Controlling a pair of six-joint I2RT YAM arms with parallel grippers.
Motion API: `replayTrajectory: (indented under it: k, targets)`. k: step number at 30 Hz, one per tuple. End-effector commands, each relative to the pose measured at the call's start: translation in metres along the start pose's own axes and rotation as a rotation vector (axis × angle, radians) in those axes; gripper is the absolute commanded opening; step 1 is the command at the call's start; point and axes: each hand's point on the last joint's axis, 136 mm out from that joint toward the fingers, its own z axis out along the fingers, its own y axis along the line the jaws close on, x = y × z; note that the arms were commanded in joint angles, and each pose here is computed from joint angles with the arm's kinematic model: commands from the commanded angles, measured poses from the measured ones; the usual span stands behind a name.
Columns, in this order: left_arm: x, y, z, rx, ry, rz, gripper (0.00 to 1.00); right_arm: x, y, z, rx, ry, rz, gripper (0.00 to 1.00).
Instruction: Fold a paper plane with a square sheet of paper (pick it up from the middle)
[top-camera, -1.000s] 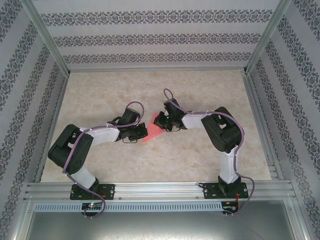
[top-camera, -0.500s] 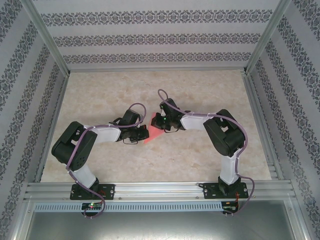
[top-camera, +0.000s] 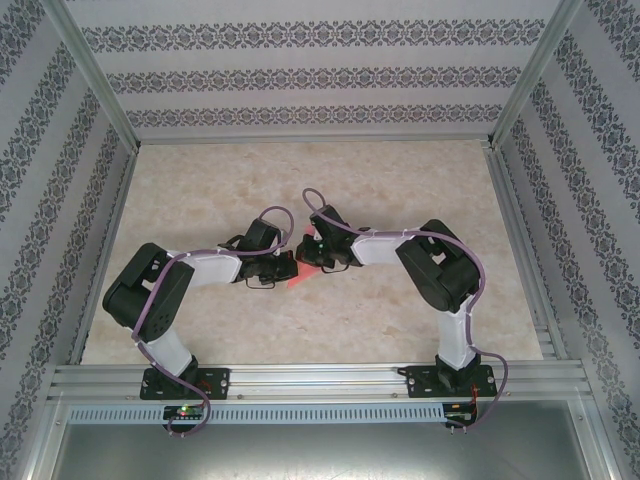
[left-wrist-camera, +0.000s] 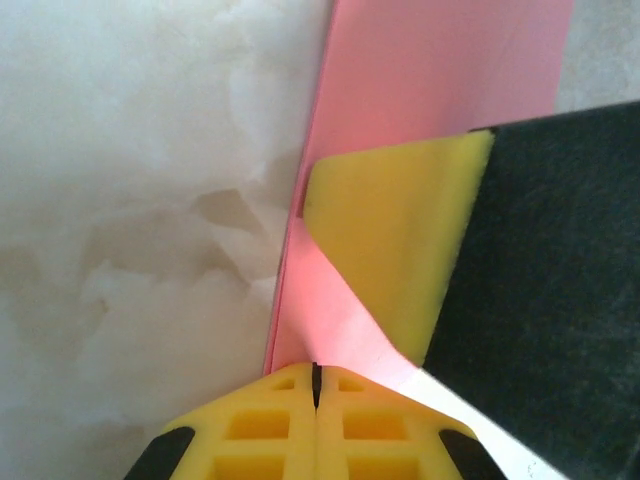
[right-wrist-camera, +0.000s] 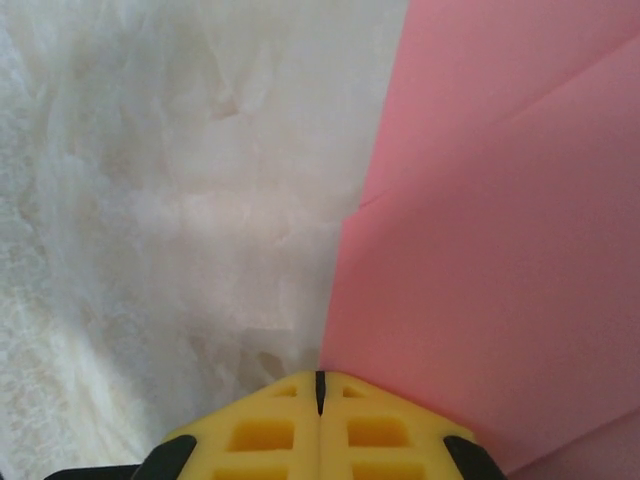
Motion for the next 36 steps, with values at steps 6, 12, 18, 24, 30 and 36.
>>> replayTrajectory:
  k: [6,12,18,24,30,36]
  targets:
    - [0.06,0.056,0.005,-0.169,0.239,-0.102,0.0,-0.049,-0.064,-0.016,0.06,-0.08,0.014,0.0]
    - [0.07,0.065,0.005,-0.185,0.254,-0.127,0.0,-0.086,-0.093,-0.033,0.032,-0.131,0.05,0.0]
    - [0.052,0.045,0.005,-0.137,0.233,-0.101,0.0,-0.098,-0.063,-0.062,-0.056,-0.184,0.0,0.0]
    - [0.046,0.041,0.004,-0.133,0.218,-0.094,0.0,-0.058,-0.023,-0.06,-0.072,-0.156,-0.065,0.0]
    - [0.043,0.04,0.005,-0.135,0.218,-0.098,0.0,-0.033,-0.015,-0.04,-0.03,-0.121,-0.072,0.01]
    - [0.044,0.042,0.006,-0.139,0.221,-0.108,0.0,-0.054,-0.029,-0.074,0.06,-0.221,-0.071,0.05]
